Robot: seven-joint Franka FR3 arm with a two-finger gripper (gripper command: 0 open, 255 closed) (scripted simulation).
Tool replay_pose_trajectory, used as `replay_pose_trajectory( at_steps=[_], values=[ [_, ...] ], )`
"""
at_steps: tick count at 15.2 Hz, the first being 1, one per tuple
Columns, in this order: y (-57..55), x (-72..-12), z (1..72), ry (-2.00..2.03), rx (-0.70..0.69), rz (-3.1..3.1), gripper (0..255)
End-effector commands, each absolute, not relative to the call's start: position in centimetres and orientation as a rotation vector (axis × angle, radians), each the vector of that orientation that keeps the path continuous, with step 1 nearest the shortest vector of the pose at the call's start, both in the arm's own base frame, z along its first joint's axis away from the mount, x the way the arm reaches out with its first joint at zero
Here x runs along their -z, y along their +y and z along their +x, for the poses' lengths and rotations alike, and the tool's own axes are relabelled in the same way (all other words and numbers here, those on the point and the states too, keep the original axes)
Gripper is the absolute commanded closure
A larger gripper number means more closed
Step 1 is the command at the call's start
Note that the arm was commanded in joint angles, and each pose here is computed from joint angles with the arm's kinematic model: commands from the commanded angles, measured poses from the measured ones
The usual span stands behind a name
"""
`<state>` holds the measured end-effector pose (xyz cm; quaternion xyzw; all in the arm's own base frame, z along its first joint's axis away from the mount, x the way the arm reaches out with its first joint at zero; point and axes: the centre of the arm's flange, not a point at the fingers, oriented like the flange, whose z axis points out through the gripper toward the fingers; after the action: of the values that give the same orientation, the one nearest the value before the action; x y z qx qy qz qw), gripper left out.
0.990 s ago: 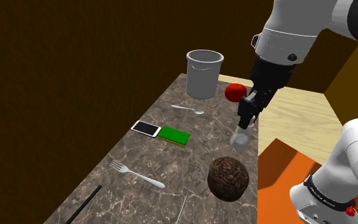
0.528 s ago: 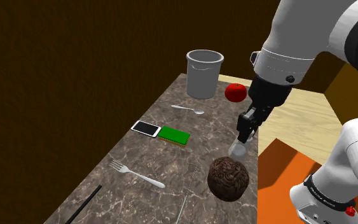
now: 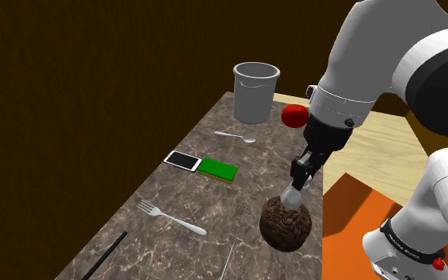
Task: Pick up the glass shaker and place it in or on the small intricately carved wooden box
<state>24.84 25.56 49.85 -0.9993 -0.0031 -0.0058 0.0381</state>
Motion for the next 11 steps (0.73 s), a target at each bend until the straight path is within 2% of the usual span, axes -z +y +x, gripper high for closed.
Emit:
replay_pose_trajectory(
  at_steps=[1,11],
  values=[
    [25.6,-48.8,24.7,-0.009,0.019,-3.065,255],
    [25.6,-46.4,24.7,-0.009,0.019,-3.065,255]
  ],
)
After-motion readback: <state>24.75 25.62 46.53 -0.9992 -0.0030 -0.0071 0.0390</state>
